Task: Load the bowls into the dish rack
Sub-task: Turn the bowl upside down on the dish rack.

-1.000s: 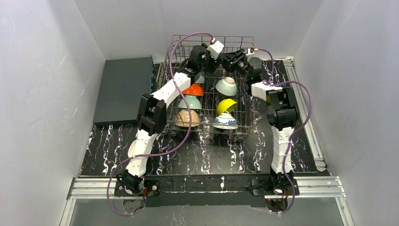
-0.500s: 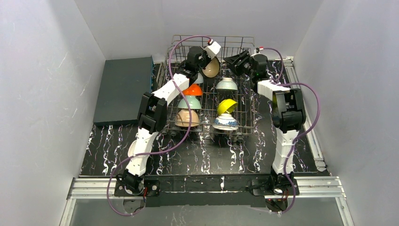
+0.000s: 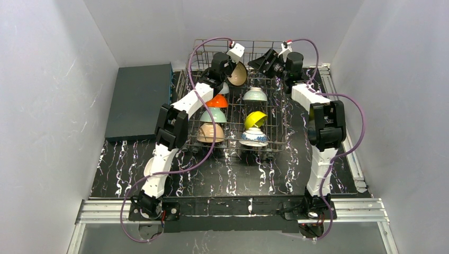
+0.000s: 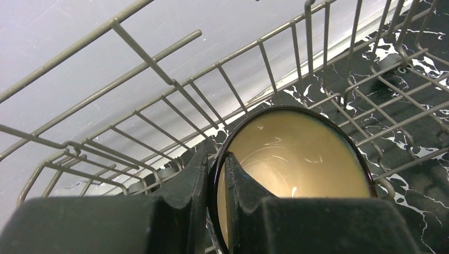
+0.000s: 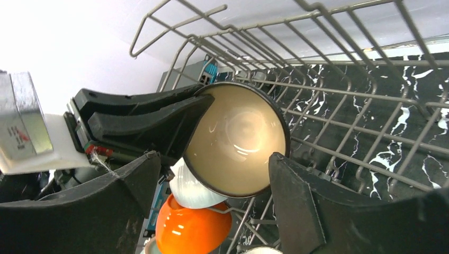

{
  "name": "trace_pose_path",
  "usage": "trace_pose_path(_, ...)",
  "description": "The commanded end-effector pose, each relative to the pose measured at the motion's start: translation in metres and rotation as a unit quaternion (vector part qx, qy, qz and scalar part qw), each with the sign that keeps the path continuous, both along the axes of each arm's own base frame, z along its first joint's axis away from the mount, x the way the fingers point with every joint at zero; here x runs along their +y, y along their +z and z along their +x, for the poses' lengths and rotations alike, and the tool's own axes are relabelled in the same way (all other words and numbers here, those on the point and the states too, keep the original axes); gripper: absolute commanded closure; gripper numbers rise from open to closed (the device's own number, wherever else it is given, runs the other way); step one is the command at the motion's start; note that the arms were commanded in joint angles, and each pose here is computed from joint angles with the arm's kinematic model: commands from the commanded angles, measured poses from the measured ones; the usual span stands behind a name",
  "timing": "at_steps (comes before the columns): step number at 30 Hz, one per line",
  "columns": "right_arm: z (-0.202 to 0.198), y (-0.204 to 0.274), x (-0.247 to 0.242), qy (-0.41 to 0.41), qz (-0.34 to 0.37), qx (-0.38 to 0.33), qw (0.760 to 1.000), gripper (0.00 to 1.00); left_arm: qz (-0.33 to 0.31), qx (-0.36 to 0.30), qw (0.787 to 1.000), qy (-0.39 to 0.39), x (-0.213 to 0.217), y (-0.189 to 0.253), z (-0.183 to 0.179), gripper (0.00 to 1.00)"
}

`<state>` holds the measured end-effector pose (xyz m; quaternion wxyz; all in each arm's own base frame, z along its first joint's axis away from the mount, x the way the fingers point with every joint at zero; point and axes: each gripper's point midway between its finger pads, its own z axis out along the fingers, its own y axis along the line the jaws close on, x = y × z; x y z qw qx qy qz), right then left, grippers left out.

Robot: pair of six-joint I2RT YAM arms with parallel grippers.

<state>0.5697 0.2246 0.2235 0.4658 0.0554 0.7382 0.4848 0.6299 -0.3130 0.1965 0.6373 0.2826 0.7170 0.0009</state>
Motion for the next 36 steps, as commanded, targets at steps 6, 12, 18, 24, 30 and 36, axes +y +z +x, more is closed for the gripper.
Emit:
trace_pose_path(6,-0.026,0.073,0.005,0.056,-0.016,-0.094,0.994,0.12,-0.137,-0.118,0.983,0.045,0.032,0.182,-0.039,1.0)
trace_pose_path(12,-0.041,0.081,0.007,0.074,-0.009,-0.094,0.993,0.09,-0.17,-0.099,0.979,0.055,0.051,0.189,-0.058,1.0)
trace_pose_path(18,-0.065,0.082,0.02,0.121,0.03,-0.071,0.99,0.05,-0.24,-0.075,0.967,0.03,0.06,0.191,-0.094,1.0)
trace_pose_path(24,-0.094,0.076,0.035,0.164,0.053,-0.055,0.983,0.02,-0.313,-0.05,0.948,-0.02,0.055,0.194,-0.133,1.0)
trace_pose_path(30,-0.127,0.077,0.067,0.226,0.099,-0.042,0.968,0.01,-0.349,-0.02,0.933,-0.081,0.039,0.19,-0.158,1.0)
trace_pose_path(36,-0.152,0.09,0.089,0.276,0.177,-0.038,0.944,0.01,-0.359,-0.014,0.928,-0.101,0.034,0.19,-0.166,1.0)
